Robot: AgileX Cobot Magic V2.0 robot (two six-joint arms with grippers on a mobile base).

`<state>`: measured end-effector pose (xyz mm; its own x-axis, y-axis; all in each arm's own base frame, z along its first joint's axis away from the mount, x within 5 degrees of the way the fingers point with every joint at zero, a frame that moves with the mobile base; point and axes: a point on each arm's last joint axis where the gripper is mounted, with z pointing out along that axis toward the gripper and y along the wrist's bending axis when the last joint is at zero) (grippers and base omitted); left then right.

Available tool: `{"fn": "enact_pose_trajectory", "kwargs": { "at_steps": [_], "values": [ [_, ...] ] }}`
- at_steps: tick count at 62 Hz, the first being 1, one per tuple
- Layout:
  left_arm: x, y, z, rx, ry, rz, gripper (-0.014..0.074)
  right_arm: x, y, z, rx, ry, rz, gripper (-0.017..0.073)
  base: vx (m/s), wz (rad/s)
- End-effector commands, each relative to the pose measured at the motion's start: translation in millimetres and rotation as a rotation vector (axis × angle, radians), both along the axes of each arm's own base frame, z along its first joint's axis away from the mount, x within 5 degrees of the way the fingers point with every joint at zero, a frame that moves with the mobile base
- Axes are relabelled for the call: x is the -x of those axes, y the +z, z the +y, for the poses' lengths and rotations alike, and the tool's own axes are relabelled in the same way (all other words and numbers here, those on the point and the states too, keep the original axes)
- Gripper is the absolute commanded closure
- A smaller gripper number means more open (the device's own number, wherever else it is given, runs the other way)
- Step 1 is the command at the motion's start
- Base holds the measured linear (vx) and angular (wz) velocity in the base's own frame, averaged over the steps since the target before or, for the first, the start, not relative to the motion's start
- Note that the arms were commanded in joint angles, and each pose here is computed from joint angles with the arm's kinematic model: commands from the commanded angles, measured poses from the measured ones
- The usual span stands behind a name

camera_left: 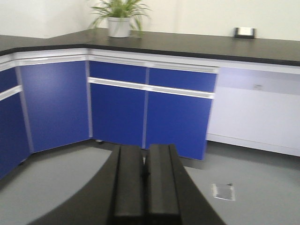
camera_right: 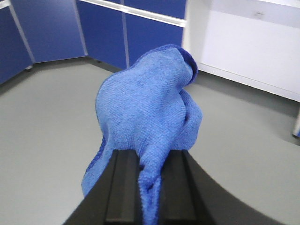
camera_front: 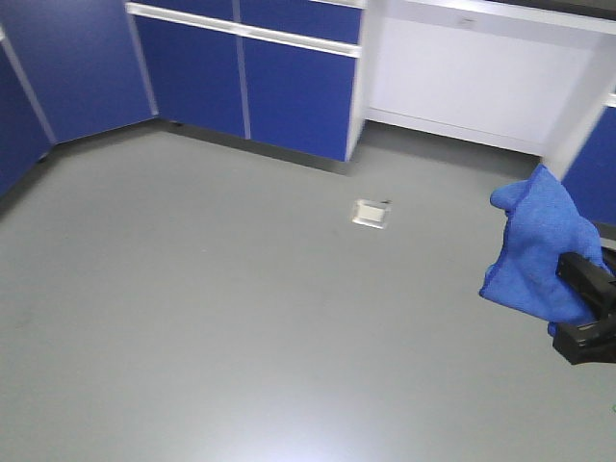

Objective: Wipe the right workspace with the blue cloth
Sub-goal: 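Hold the cloth in the right gripper while the base drives to another counter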

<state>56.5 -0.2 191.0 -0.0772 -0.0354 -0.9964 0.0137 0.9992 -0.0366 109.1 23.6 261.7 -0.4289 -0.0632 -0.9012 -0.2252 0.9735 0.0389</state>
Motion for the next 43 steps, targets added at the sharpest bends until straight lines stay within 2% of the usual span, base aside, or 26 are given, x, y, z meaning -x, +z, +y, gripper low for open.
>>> {"fn": "enact_pose_trajectory", "kwargs": {
  "at_steps": [1, 19, 43],
  "values": [
    [-0.3, -2.3, -1.3, 0.009, -0.016, -0.064, 0.0599, -3.7, 15.0, -1.2, -0.007, -0.018, -0.098, 0.0557, 0.0, -0.59],
    [-0.3, -2.3, -1.3, 0.009, -0.016, -0.064, 0.0599, -3.7, 14.8, -1.1, -0.006, -0.017, -0.096, 0.0557, 0.05, -0.51],
    [-0.3, -2.3, -1.3, 0.009, -0.016, -0.064, 0.0599, -3.7, 14.9, -1.1, -0.006, -0.017, -0.097, 0.0557, 0.16, -0.3]
  ]
}}
